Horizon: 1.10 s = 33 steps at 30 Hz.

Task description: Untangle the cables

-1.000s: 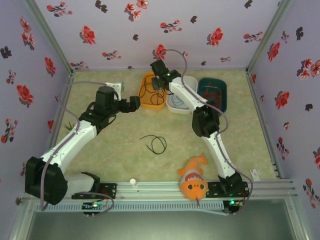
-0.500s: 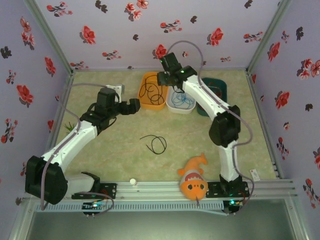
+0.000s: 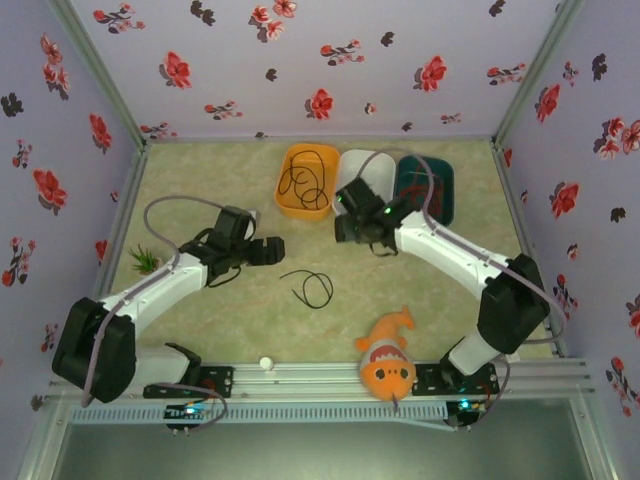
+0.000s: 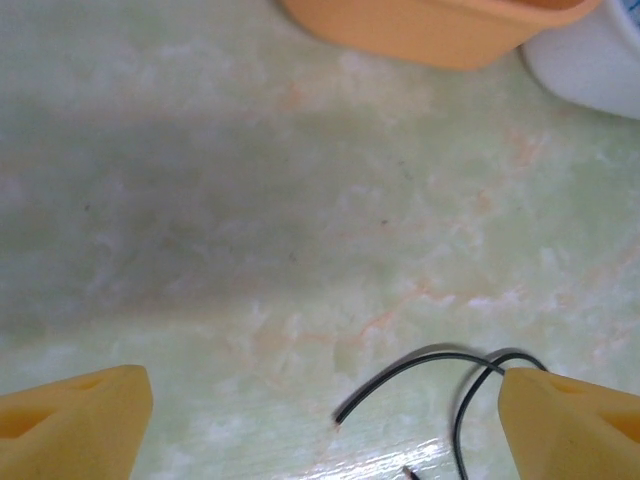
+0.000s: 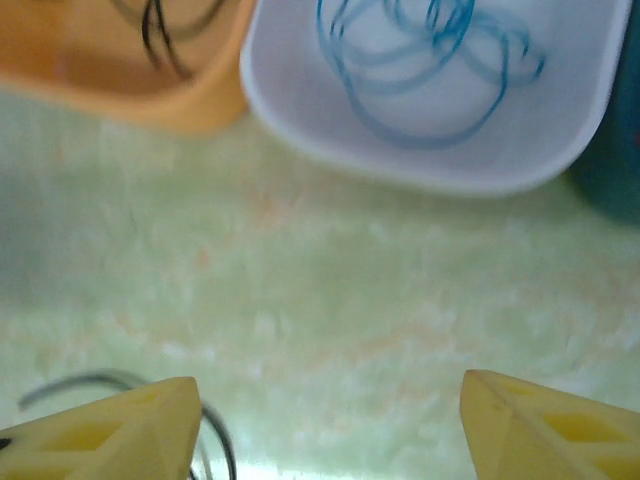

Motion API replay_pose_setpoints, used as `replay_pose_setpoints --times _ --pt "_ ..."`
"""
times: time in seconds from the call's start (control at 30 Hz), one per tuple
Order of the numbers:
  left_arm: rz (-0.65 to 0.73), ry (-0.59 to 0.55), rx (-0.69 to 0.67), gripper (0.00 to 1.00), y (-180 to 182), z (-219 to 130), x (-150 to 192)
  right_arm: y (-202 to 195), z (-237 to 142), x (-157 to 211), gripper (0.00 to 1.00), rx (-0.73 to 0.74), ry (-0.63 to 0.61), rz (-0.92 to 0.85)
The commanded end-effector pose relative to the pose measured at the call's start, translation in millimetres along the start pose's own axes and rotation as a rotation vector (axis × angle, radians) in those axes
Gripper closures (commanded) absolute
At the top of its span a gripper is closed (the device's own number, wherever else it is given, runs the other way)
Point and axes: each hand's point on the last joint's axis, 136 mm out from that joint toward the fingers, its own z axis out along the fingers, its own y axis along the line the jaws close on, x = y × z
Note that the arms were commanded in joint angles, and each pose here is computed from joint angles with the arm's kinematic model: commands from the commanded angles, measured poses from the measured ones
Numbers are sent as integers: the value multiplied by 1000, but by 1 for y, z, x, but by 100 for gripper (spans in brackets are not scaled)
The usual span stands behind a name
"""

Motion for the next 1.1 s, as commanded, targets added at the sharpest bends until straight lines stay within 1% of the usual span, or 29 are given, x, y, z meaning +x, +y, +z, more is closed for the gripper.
replay_pose_setpoints --times 0.0,0.1,0.23,0.33,0.6,0.8,1.07 --pt "-98 -9 -64 7 15 -2 5 1 -8 42 35 61 56 3" --pt "-153 -25 -101 1 24 -4 6 24 -4 69 38 33 108 -37" --pt "-208 -54 -147 0 37 -9 4 58 7 94 42 -15 166 -113" --pt "-244 -82 -167 0 45 -15 3 69 18 102 48 -12 203 -150" --pt "-281 -130 -180 0 57 -26 3 70 46 103 59 60 239 -211" --pt "-295 -131 -187 0 62 -27 5 78 66 108 66 39 278 -217" --pt "-297 -133 -185 0 61 -27 4 81 86 117 70 12 329 -199"
